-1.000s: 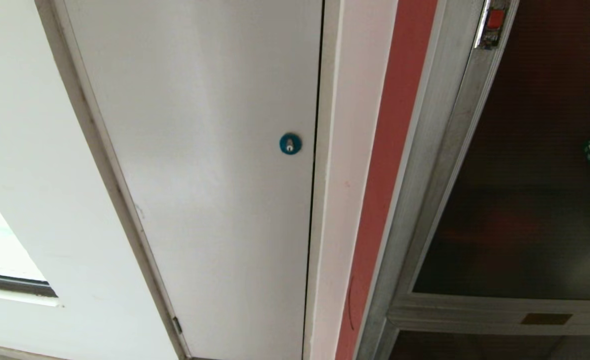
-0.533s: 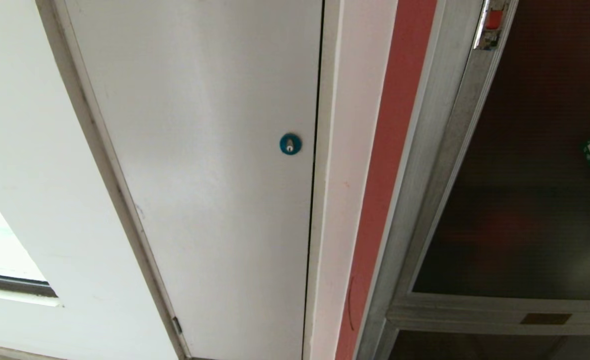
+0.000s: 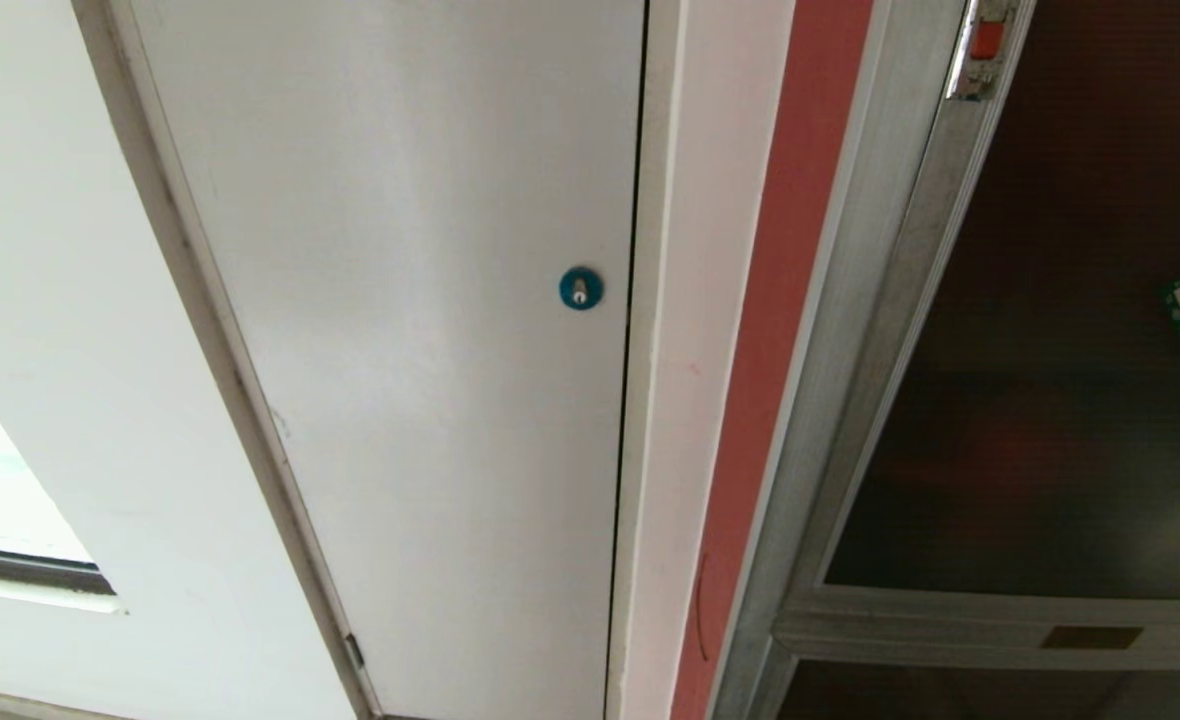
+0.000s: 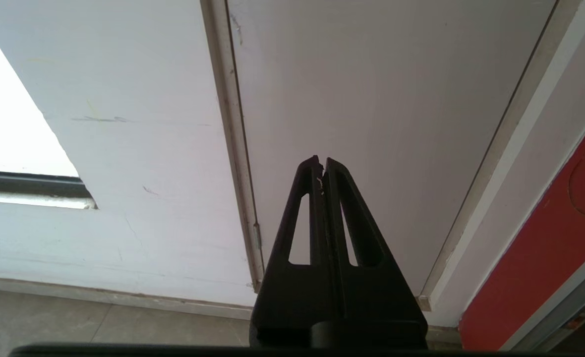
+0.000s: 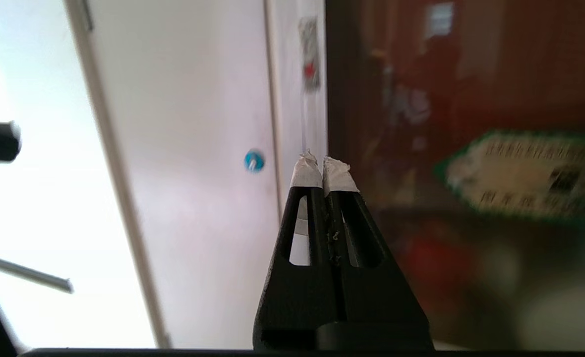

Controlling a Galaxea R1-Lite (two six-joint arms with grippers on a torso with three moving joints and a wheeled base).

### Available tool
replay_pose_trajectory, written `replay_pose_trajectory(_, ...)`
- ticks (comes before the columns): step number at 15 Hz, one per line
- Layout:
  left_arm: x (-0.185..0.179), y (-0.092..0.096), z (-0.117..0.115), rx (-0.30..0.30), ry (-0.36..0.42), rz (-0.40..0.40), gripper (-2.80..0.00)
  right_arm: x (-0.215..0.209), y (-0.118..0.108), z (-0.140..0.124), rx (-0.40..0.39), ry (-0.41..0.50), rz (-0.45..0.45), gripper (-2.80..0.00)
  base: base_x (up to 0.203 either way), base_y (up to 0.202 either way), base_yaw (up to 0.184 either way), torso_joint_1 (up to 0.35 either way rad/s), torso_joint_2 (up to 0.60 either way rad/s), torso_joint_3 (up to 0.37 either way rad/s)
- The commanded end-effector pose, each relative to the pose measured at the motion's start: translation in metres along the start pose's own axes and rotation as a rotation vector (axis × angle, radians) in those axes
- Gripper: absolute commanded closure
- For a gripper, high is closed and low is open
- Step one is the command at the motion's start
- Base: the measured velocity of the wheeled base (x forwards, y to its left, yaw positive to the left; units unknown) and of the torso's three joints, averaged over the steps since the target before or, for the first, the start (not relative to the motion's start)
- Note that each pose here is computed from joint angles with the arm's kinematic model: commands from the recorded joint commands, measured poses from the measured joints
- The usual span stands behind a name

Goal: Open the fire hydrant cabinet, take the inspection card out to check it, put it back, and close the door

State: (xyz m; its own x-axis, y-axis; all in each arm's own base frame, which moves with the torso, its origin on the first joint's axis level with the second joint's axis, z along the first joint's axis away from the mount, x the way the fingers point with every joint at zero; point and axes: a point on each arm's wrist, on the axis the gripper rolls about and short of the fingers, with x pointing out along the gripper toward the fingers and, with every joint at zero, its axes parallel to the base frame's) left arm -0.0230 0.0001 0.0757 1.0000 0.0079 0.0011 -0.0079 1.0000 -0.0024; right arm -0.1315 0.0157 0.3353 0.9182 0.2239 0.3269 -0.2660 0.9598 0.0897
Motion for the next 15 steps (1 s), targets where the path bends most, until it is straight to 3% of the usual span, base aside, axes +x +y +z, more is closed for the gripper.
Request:
replay_pose_trajectory(1,0.0,0.0,0.0,-0.001,0.0,0.001,0.0,-0.018,0.0,-0.014,0.004,-0.009,0.023,0.0,0.0,0.0,0.0,0.0,0.0,0.0)
replay_pose_trajectory(6,0.0,0.0,0.0,-0.001,0.001,0.001,0.0,-0.037,-0.015,-0.079,0.033,0.067,0.052,0.0,0.0,0.0,0.0,0.0,0.0,0.0)
replay_pose_trajectory(9,0.0,0.0,0.0,-0.001,0.001,0.001,0.0,-0.032,-0.025,-0.123,-0.003,0.084,0.036,0.0,0.0,0.0,0.0,0.0,0.0,0.0)
replay_pose_trajectory(15,0.0,0.0,0.0,-0.001,0.001,0.001,0.0,0.009,-0.053,-0.203,-0.1,0.055,-0.129,0.0,0.0,0.0,0.0,0.0,0.0,0.0)
